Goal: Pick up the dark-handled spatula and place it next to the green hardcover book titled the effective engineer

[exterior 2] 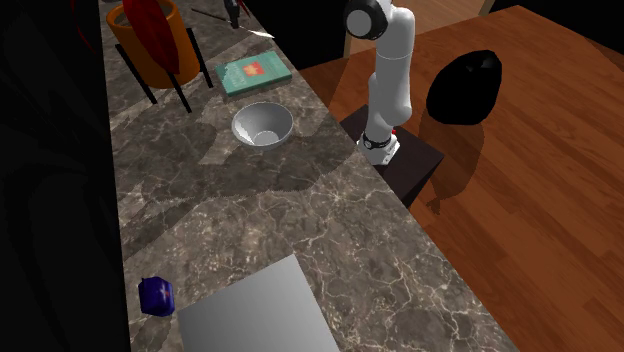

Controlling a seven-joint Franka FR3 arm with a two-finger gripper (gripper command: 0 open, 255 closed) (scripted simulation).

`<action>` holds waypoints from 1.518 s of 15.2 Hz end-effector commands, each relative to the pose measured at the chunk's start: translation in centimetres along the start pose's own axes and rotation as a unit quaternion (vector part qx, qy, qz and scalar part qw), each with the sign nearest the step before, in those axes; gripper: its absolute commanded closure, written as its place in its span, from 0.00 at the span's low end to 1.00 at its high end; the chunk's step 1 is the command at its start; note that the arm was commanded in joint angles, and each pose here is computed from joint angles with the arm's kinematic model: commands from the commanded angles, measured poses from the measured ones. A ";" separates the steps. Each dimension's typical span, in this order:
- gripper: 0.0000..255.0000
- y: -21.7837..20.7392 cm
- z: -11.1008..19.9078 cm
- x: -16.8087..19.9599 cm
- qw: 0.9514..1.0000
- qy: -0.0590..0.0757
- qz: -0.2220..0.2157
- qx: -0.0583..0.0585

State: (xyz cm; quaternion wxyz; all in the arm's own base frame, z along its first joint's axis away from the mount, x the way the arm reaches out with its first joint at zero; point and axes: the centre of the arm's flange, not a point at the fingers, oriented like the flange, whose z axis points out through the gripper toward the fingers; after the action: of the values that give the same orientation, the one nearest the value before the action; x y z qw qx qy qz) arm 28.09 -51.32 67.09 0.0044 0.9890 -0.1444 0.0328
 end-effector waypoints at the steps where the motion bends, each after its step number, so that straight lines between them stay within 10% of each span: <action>1: 1.00 0.0 1.1 0.0 1.000 0.000 0.000 0.000; 18: 1.00 0.0 6.1 -0.3 1.000 0.000 0.000 0.000; 19: 0.00 0.0 6.1 -0.3 1.000 0.000 0.000 0.000; 23: 0.00 0.0 6.1 -0.3 1.000 0.000 0.000 0.000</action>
State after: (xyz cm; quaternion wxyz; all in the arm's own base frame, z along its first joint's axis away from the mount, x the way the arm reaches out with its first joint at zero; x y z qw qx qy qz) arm 28.17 -51.33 61.00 0.0045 0.9890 -0.1442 0.0329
